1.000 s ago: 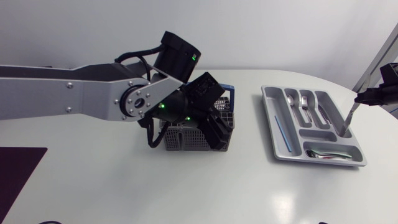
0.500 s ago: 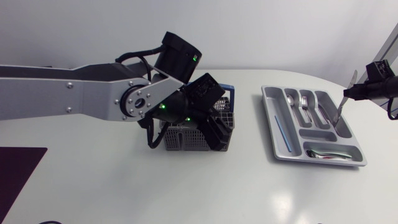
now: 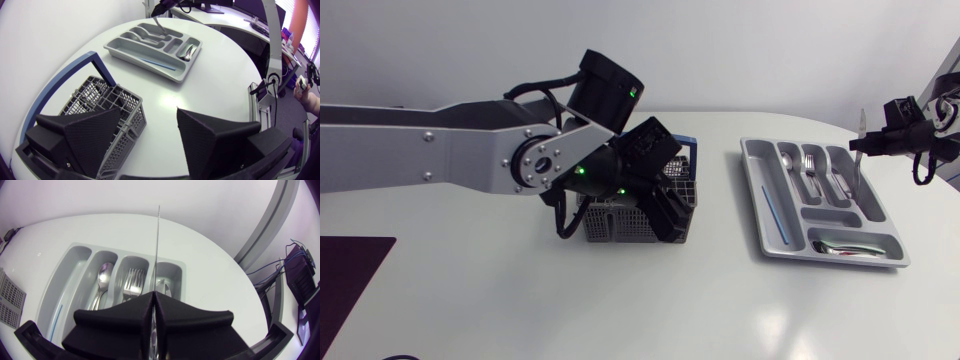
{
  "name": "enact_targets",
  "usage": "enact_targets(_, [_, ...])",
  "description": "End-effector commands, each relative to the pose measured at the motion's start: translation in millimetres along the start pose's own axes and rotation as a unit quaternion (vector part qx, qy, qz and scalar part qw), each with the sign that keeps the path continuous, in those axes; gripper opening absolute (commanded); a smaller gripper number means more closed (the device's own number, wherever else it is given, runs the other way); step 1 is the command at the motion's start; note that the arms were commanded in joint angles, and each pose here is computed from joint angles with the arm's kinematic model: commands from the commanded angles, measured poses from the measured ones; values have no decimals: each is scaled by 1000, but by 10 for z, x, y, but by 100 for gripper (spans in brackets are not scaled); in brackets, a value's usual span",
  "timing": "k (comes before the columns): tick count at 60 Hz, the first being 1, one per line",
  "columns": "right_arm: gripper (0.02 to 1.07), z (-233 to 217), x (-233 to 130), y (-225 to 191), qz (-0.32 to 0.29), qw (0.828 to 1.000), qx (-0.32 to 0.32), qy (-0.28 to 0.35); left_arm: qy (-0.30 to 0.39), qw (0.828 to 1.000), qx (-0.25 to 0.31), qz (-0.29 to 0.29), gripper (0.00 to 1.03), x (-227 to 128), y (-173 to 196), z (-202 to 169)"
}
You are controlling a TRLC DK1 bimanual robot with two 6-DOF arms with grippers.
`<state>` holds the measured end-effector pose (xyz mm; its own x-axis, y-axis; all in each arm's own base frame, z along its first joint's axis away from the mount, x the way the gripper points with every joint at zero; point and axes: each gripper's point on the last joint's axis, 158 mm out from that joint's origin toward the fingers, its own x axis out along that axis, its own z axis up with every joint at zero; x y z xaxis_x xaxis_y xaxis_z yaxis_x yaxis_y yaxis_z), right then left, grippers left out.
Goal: Unload the cutlery basket into the drawer organizer.
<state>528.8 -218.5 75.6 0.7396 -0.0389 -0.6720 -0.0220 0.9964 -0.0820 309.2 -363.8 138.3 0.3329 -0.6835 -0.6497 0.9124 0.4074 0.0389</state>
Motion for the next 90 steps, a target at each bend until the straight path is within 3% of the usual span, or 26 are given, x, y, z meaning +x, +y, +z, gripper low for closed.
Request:
enact_targets(1, [8, -240, 182, -68, -7, 999, 14, 29, -18, 1000, 14, 7, 98, -110, 15, 172])
enact_targets(45, [9, -598, 281, -111, -19, 998, 23, 61, -22, 1000, 15, 16, 98, -180, 31, 202])
enact_targets(65, [42, -350, 33, -70, -30, 999, 17, 34, -31, 999, 13, 31, 98, -356, 105, 230])
enact_targets(78, [42, -110, -372, 12, -40, 999, 6, -2, -38, 998, 9, 43, 98, -474, 173, 225])
enact_targets(90, [50, 150, -806, 396, -17, 999, -18, -45, -49, 997, 4, 59, 98, -628, 265, 244])
